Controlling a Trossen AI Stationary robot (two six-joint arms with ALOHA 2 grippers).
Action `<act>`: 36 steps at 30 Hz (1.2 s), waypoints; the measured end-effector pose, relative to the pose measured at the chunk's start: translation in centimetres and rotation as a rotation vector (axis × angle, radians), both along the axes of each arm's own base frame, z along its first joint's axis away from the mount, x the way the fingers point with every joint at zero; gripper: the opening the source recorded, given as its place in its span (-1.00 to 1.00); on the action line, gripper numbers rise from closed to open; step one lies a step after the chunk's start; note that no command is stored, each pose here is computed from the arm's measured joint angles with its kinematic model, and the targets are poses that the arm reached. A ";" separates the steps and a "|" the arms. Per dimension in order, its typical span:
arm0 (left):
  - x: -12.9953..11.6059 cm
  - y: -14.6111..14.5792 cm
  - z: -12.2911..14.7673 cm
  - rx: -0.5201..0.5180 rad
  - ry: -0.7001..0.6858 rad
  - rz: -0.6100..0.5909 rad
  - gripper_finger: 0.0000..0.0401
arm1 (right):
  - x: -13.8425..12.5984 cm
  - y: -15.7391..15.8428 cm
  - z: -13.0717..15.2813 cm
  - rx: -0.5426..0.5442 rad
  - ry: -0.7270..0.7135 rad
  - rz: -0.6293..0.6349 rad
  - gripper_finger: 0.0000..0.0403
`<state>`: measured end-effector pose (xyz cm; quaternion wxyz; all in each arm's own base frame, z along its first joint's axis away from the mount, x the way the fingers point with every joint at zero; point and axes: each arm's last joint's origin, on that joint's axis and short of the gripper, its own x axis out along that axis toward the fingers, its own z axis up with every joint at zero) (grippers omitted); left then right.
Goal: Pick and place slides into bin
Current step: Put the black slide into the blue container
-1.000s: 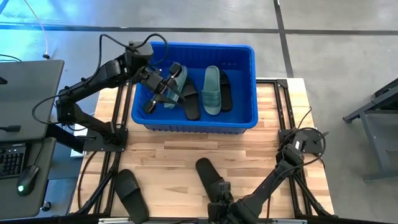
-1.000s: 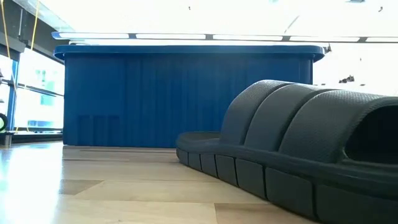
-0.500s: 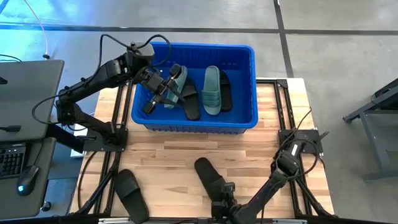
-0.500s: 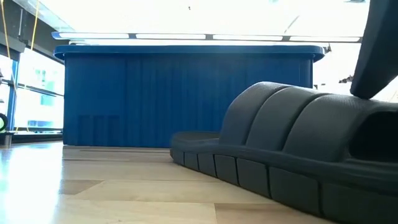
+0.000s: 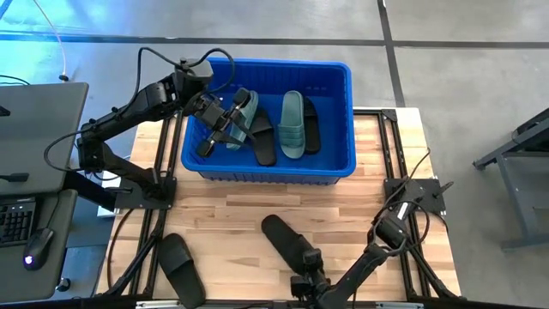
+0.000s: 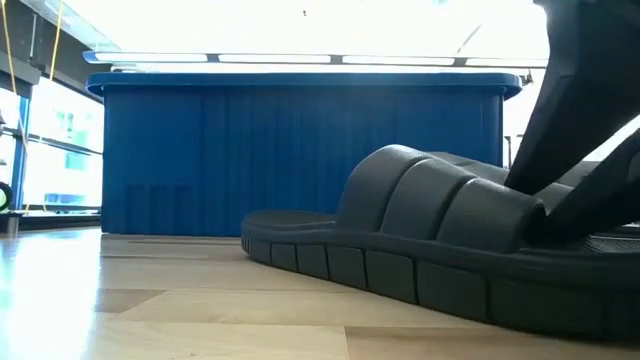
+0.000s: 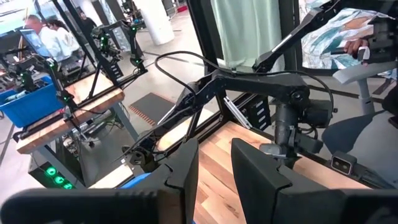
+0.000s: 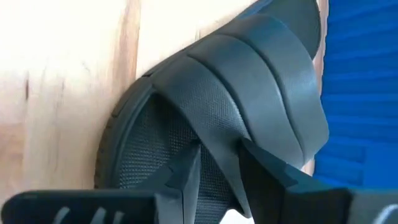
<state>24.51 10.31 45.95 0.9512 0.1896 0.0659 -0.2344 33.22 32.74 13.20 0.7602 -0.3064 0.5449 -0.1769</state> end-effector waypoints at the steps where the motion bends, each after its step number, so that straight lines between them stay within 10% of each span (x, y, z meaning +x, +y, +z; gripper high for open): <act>1: 0.0 0.0 0.0 0.000 0.000 0.000 -0.57 | 0.0 0.0 0.1 0.004 -0.004 -0.005 -0.51; 36: 0.0 0.0 0.0 0.022 -0.012 -0.011 -0.57 | 4.7 -5.8 -1.7 -0.286 -0.114 -0.066 -0.51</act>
